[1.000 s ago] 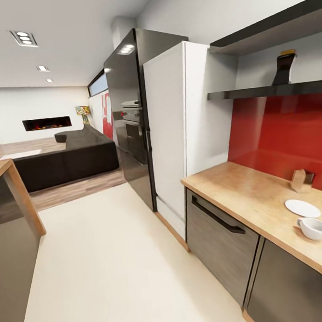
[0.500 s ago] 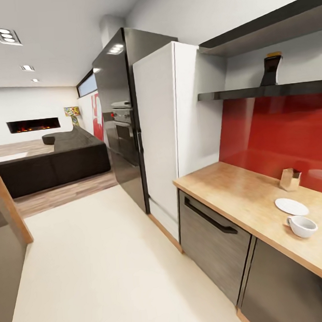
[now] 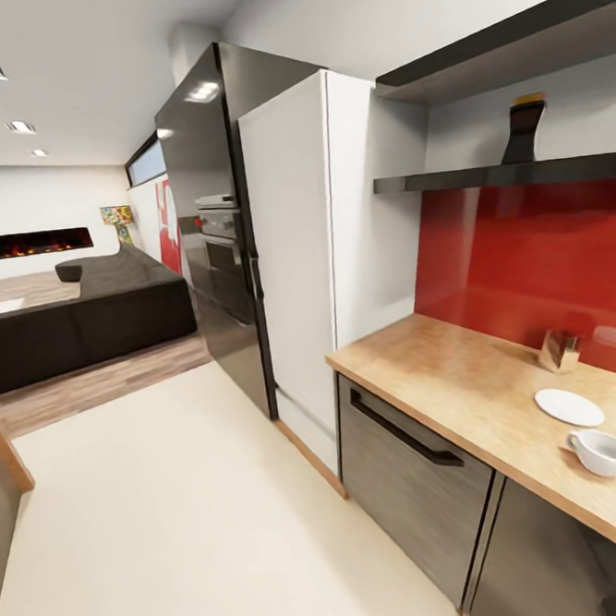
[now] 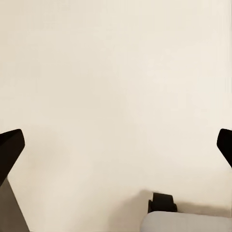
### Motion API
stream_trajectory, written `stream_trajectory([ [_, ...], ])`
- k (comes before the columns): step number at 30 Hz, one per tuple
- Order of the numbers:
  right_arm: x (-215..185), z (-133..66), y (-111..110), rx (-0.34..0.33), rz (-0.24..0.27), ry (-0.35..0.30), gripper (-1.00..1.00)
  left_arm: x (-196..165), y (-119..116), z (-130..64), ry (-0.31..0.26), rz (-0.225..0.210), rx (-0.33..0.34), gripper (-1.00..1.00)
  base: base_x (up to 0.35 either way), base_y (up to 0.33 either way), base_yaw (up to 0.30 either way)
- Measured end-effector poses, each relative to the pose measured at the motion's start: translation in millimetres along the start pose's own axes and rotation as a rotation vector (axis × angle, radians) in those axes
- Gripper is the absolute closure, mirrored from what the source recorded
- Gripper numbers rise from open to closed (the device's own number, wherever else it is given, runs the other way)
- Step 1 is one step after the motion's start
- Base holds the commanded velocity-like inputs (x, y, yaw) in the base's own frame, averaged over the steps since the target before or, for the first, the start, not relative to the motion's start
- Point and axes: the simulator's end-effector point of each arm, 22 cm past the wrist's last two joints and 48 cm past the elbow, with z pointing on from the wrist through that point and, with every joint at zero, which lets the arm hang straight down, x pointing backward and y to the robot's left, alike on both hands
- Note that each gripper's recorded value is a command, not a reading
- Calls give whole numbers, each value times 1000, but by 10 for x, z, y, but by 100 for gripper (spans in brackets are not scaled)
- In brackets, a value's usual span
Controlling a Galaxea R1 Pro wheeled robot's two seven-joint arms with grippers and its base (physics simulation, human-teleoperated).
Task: Set up a coffee station on the kitchen countertop: keep the coffee maker on the countertop, move the bottle of coffee from the kitchen shelf to the counter next to the coffee maker, place a paper coffee filter on top of the coffee maker, put the saucer next to the coffee maker with the coffee cup on the saucer, and place the electric kettle next to the coffee maker.
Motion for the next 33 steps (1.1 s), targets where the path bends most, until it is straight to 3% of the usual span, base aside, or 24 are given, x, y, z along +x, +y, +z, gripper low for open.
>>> stream_trajectory([
  [33, 0, 1, -3, 1, 0, 0, -100, 3, 0, 0, 1, 0, 0, -100, 6, 2, -284],
])
